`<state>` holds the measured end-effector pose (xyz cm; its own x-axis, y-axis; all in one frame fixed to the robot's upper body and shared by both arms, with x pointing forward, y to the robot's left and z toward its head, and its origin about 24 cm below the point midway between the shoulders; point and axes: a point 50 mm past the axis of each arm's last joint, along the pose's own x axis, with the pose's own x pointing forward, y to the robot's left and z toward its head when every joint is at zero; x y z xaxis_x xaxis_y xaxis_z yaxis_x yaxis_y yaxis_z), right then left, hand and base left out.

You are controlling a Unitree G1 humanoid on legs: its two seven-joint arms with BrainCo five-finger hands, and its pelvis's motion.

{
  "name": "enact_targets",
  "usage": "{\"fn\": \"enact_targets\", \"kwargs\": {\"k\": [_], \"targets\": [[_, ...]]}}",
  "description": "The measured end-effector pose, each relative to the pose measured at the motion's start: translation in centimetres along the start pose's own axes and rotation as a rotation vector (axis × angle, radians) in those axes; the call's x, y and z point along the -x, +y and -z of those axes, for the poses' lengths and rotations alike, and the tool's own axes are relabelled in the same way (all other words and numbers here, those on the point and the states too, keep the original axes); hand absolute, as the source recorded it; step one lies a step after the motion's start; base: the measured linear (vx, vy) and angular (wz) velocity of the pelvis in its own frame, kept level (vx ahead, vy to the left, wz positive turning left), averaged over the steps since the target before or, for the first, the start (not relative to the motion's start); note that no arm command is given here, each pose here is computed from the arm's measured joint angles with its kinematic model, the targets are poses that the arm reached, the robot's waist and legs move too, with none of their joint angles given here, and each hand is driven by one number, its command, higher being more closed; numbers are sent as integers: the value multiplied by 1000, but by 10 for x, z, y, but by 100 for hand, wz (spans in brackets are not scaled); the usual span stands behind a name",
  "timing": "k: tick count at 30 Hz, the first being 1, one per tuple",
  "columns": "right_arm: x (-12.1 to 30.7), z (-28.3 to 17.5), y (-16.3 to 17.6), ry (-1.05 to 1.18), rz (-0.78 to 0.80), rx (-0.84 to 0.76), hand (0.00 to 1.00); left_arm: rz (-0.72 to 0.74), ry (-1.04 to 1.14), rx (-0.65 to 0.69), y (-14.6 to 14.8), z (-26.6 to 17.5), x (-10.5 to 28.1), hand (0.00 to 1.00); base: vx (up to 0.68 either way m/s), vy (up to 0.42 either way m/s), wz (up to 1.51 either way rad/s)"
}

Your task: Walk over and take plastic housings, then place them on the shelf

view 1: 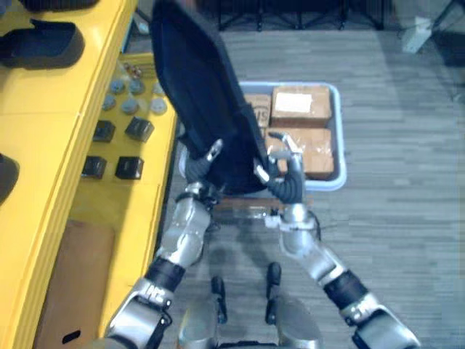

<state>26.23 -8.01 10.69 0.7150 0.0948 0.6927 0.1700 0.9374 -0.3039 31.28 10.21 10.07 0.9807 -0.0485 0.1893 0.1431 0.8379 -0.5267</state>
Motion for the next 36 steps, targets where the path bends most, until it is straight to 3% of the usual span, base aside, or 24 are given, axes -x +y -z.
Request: {"fn": "enact_targets", "kwargs": {"k": [1, 5, 10, 16, 20, 27, 31, 36], "targets": [[2, -4, -3, -2, 4, -38, 0, -11, -15, -28, 1, -1, 6, 100, 34, 13, 7], [-2, -30, -25, -44, 40, -247, 0, -110, -146, -367, 7, -8, 34, 100, -7, 11, 4], [10, -30, -92, 1, 259, -512, 0, -256, -183, -602, 31, -8, 67, 100, -34, 1, 6], [43, -23, -137, -8, 414, -710, 0, -375, -221, -838, 51, -12, 94, 100, -36, 10, -10], [78, -14, -160, 80, 558, -657, 0, -476, -235, -816, 67, -20, 110, 100, 14, 18, -13], [181, 36, -145, 698, 733, -503, 0, -533, -328, -540, 74, -37, 142, 100, 18, 33, -6], [189, 35, -143, 719, 724, -499, 0, -518, -350, -438, 75, -40, 148, 100, -13, 28, -4], [167, 39, -139, 647, 612, -503, 0, -581, -457, -459, 77, -62, 150, 100, -44, 12, 6]]}}
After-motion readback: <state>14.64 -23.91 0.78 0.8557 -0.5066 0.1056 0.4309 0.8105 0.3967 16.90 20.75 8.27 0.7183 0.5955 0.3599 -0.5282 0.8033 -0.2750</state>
